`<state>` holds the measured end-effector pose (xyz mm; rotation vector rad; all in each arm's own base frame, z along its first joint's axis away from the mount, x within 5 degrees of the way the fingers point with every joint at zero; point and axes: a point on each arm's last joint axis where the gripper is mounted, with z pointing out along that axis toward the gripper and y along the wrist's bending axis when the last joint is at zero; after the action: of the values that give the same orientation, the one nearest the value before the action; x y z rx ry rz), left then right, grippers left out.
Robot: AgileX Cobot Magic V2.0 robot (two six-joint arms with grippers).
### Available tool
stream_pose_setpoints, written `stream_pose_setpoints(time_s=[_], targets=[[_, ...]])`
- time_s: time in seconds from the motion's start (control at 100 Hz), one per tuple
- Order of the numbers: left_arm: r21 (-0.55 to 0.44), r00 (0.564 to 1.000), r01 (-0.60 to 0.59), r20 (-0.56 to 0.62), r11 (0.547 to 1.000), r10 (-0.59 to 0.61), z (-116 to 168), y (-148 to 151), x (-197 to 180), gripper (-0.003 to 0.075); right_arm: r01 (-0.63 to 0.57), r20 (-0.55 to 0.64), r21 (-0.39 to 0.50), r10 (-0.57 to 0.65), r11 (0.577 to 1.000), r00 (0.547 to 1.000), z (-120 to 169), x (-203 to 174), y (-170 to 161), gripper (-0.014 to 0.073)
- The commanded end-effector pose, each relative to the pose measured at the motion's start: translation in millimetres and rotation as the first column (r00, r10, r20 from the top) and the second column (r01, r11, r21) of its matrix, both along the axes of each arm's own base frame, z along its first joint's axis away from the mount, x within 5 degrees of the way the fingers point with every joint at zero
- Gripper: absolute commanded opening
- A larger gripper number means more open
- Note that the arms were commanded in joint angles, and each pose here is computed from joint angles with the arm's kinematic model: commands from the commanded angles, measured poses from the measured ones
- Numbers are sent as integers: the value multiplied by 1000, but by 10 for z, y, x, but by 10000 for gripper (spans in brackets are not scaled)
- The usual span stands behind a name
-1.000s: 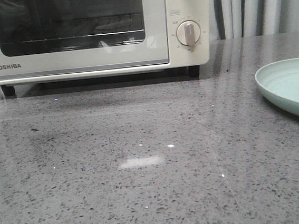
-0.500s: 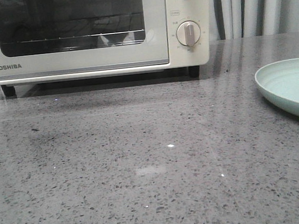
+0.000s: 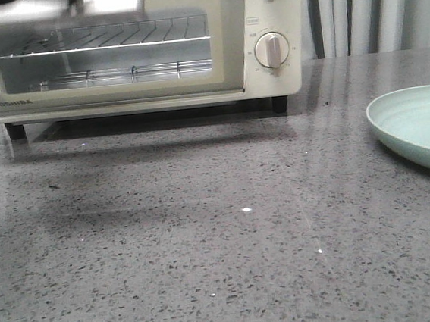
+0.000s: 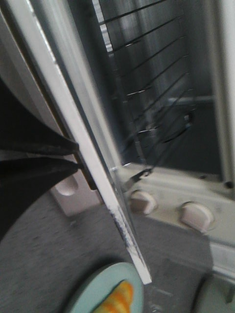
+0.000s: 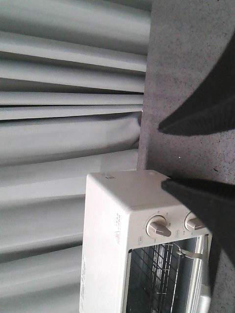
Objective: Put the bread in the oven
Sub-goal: 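Pull the oven door down and open with the left gripper, then lower the right gripper over the striped bread roll on the plate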
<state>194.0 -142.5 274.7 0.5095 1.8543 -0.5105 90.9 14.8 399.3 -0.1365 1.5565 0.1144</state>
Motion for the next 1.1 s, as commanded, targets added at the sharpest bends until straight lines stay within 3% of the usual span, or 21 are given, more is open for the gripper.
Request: stream_pose_setpoints(time_s=[0.0, 0.06, 0.18, 0.29, 0.44, 0.58, 0.76, 1.09], targets=[[47, 980, -23, -196, 999, 32, -343, 74, -175, -20, -13, 66, 7, 13, 1000, 998, 142, -7, 11, 185], [4, 979, -3, -205, 1000, 4, -420, 92, -345, -20, -16, 59, 17, 15, 1000, 998, 138, -7, 13, 185], [-139, 986, 77, -137, 987, -96, -241, 95, -665, -20, -15, 54, 32, 13, 999, 998, 136, -72, -6, 185], [-239, 982, 170, -40, 956, -185, 85, 158, -909, -20, -17, 51, 52, 14, 999, 999, 133, -142, -24, 185], [-324, 972, 230, 117, 918, -202, 612, 328, -1074, -20, -4, 9, 46, 3, 999, 1000, 94, -157, -38, 185], [-271, 951, 264, 232, 926, -204, 1017, 423, -1146, -20, 8, -66, 26, -6, 1000, 998, 27, -75, -25, 185], [-183, 932, 249, 312, 951, -184, 1411, 532, -1192, -20, 20, -257, 15, -15, 1000, 966, -149, 157, 34, 185], [-116, 909, 213, 389, 970, -153, 1644, 636, -1220, -20, 30, -515, -69, -61, 997, 855, -421, 630, 141, 190]])
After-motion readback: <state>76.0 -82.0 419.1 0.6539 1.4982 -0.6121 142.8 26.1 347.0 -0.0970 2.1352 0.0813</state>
